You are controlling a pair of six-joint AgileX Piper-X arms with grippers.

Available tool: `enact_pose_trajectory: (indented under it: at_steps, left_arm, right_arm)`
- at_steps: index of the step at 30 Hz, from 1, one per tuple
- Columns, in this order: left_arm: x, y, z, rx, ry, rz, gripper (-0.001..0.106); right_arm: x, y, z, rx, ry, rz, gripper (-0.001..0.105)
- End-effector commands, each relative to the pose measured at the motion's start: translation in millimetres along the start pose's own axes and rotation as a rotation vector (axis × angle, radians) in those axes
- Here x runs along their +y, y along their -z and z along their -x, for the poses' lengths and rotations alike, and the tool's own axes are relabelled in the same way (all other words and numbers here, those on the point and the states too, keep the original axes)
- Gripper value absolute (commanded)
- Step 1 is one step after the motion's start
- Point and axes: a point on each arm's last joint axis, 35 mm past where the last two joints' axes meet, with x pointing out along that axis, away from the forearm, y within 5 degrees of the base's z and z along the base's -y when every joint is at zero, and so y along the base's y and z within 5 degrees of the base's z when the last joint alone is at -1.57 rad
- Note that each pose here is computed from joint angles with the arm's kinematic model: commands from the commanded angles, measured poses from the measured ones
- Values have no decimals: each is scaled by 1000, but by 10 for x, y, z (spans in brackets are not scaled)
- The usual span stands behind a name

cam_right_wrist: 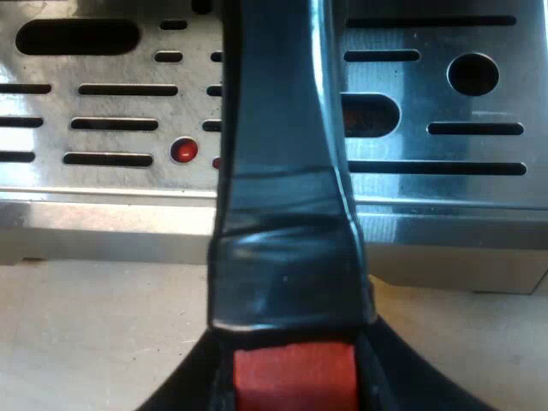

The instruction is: Grind coffee beans and then tamp

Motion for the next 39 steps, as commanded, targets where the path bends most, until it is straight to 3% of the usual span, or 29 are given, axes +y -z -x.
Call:
enact_pose_trajectory:
  at_steps: [1,9,14,21,28,39]
  left_arm:
    - [-17,-23,1,-13,23,-15,86]
    - [-17,-23,1,-13,23,-15,86]
    - [-17,-23,1,-13,23,-15,86]
    - [-17,-23,1,-13,23,-15,86]
    - [-17,-23,1,-13,23,-15,86]
    - [-17,-23,1,-13,23,-15,86]
  right_arm:
    - [-5,-56,124,-41,10,-25,0]
    - [145,15,239,-96,42,5,0]
    - [145,14,239,-97,40,-29,0]
    - [136,42,237,-70,36,-34,0]
    - [195,158,288,-31,29,19,0]
    - [273,259,439,-22,0,34,0]
